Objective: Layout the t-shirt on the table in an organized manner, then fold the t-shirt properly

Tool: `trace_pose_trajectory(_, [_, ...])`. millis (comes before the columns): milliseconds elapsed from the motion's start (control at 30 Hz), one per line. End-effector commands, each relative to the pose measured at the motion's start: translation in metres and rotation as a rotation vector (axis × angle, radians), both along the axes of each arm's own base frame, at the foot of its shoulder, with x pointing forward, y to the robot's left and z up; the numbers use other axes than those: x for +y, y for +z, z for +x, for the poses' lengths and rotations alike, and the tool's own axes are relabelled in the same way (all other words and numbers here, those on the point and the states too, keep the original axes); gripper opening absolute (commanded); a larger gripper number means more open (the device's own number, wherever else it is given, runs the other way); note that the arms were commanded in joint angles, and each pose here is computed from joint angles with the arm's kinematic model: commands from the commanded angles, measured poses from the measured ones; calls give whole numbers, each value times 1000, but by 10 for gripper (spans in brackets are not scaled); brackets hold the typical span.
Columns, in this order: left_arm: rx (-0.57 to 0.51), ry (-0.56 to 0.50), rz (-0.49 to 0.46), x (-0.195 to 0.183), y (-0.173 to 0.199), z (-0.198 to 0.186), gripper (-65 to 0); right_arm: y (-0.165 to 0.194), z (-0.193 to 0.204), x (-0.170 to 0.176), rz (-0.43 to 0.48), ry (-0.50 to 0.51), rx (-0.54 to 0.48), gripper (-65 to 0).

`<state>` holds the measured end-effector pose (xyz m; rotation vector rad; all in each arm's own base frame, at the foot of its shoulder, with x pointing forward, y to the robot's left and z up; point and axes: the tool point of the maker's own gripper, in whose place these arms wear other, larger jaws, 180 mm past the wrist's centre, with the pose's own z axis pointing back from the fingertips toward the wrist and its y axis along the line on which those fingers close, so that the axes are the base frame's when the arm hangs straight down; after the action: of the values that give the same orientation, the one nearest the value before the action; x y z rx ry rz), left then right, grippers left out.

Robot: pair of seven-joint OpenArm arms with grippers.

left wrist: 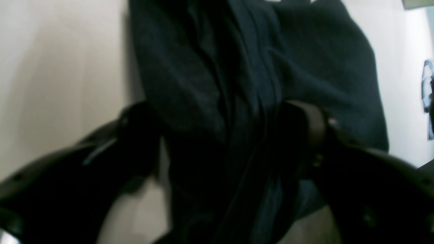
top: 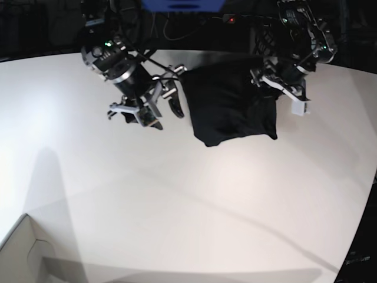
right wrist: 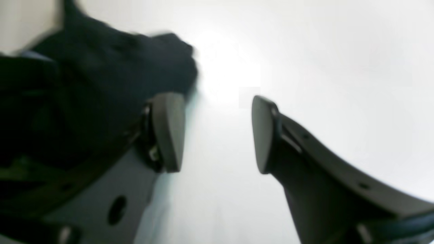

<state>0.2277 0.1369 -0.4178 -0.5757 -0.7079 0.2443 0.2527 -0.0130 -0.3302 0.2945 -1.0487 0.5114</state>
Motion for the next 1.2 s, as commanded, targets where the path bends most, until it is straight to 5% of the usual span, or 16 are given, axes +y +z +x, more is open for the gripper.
trace_pose_trajectory(0, [18,-8,9,0,-3,-2,-258,14,3,9,37,19,-46,-340])
trace_pose_trajectory(167, [32,-7,-9,-1,-9,0,-505,22,8,33,54,84,-69,-388])
trace_pose_trajectory(333, [62,-5,-30,-4,-19,-3,-647,19,18,47,58,125,-72,-429])
trace_pose_trajectory(567, [58,-6,-29,-3,-18,0,-646,-5,23,59,68,134,-9,-550])
trace_pose_trajectory(900, [58,-6,-29,-3,-18,0,-646,-62,7,59,17,178,130,-553])
trace_pose_trajectory(1167, [47,-10,-12,3,-15,5,-646,-91,1,37,11,179,134,-553])
